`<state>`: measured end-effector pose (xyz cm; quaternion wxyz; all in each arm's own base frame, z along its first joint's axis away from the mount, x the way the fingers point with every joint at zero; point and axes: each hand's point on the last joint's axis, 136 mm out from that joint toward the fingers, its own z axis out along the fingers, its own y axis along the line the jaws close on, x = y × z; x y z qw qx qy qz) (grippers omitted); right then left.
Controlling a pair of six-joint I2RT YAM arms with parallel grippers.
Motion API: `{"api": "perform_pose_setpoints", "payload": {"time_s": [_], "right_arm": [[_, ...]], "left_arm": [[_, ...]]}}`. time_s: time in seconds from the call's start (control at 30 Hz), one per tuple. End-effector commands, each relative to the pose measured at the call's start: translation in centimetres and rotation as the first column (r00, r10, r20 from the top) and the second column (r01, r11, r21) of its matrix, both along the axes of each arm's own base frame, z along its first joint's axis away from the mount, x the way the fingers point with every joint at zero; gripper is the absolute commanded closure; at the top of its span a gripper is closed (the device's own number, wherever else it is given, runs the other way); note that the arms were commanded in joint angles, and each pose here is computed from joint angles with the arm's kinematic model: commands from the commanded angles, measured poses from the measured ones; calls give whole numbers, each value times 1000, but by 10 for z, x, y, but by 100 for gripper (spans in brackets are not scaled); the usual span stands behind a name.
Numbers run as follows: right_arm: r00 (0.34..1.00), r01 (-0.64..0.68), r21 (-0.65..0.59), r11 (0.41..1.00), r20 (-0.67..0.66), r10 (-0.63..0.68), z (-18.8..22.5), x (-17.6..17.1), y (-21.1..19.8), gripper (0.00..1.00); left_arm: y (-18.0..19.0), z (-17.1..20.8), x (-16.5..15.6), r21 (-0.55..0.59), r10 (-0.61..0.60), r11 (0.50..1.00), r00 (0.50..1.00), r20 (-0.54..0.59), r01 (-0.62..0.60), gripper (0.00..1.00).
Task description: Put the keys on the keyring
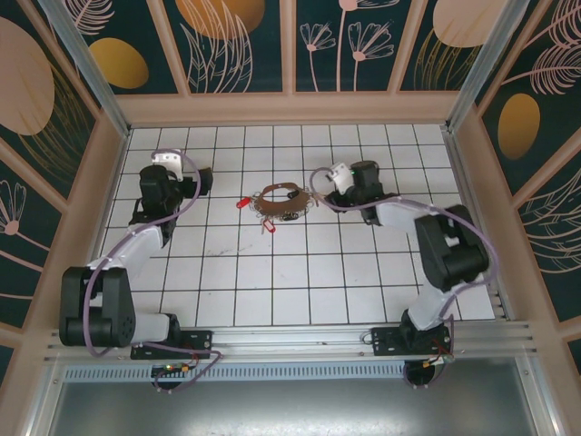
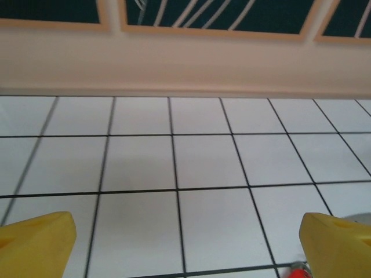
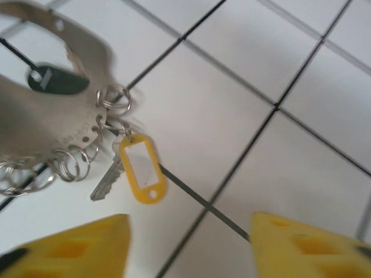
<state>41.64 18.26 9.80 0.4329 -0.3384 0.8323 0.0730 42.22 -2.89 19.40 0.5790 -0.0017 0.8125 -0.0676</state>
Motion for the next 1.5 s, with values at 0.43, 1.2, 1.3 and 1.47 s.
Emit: {"api": "perform_pose_setpoints", "payload": {"time_s": [0.43, 1.2, 1.3, 1.47], "right_arm": [[678, 222, 642, 734, 439, -590, 183, -64, -166, 1], [657, 411, 585, 699, 341, -672, 80, -19, -170, 1], [687, 405, 537, 740, 354, -634, 100, -32, -165, 1], [678, 445, 545, 710, 313, -665, 79, -66, -199, 1]], "left_arm": [[46, 42, -71, 7, 229, 970, 920, 319, -244, 1], [55, -13, -32, 92, 265, 952, 939, 220, -291, 1], [58, -26, -55, 98, 278, 948, 939, 200, -302, 1], [52, -36, -63, 13, 260, 962, 931, 256, -272, 1]]}}
